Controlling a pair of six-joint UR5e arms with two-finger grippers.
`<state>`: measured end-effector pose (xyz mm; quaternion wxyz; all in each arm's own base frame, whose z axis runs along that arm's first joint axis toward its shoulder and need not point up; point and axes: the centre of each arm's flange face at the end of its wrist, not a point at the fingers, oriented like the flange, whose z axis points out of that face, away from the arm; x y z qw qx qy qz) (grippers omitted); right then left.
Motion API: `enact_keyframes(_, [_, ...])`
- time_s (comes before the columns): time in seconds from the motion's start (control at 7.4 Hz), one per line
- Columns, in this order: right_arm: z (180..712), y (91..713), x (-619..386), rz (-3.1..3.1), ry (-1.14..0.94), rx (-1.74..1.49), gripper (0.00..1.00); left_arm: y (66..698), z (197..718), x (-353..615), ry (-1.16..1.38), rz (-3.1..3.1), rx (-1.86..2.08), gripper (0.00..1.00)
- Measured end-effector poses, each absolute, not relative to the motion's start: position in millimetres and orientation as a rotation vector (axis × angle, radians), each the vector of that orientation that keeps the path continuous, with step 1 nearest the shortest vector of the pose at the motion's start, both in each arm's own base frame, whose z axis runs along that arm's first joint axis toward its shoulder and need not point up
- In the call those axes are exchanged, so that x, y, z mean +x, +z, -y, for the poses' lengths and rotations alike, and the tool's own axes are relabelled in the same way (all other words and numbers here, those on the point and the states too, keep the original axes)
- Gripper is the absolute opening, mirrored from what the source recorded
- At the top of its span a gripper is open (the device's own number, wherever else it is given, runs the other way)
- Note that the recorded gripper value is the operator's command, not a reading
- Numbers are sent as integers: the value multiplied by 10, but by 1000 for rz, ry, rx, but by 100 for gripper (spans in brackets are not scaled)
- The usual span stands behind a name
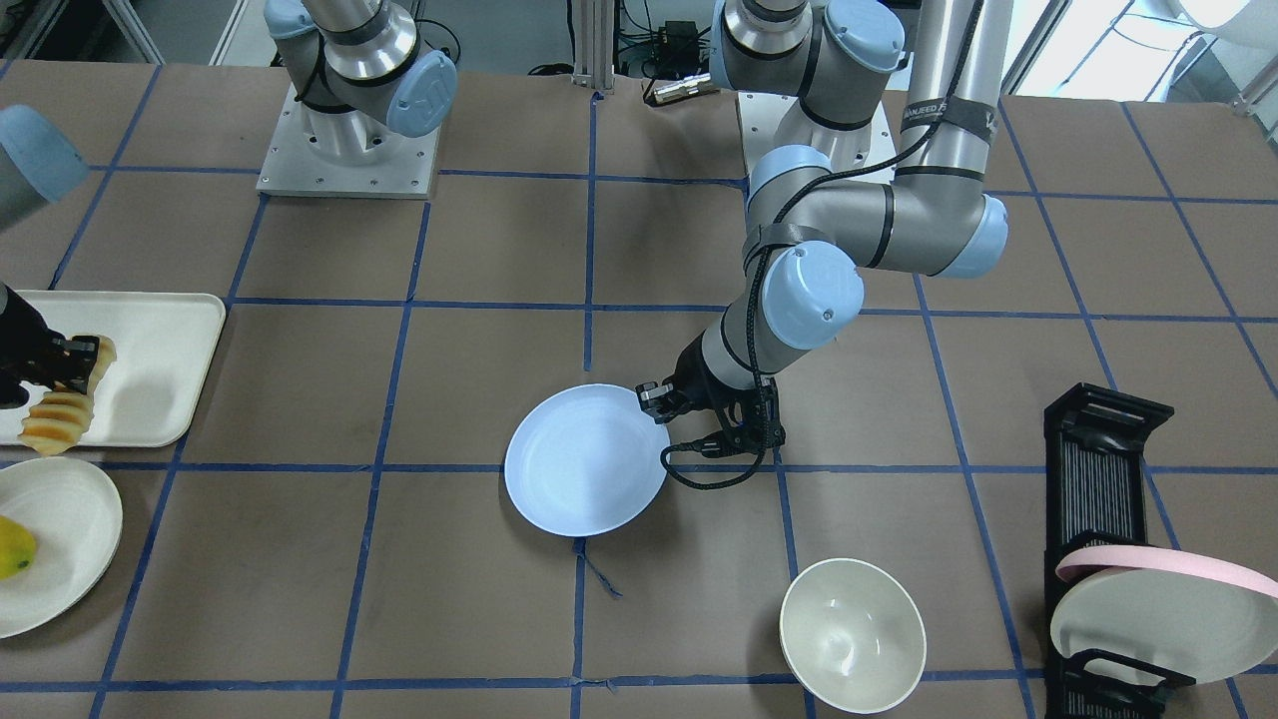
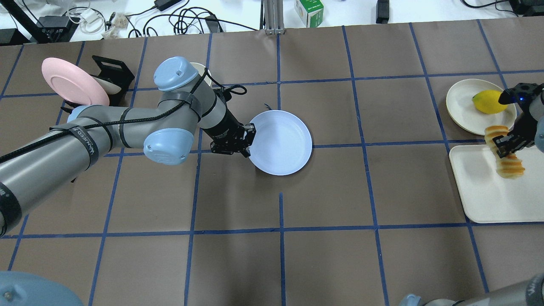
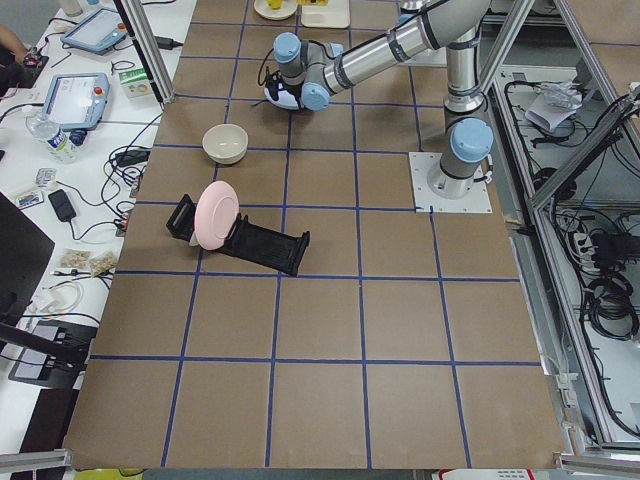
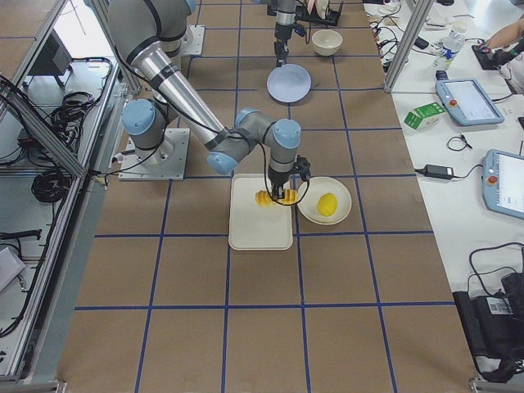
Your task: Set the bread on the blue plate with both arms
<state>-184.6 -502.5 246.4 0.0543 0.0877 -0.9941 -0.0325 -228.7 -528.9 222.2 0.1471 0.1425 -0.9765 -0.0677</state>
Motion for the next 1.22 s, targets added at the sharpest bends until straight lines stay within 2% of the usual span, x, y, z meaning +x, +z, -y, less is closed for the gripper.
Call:
enact_keyframes(0.27, [5232,2828,-1417,3014,-98,313,0,2506,5349,-2187,-130,2857,416,100])
enact_keyframes(0.54, [5477,3106,-703,3032,-98,341,0,3126,5312,-2078,-123,2944,374,100])
enact_keyframes(0.95, [5787,3013,903,3137,-65,244,0,4460,4937,-1824,-184,3159,133,100])
enact_keyframes(1.22, [5878,2883,1914,3150,-67,118,0,4883,4744,-1813,-139,3165,98,100])
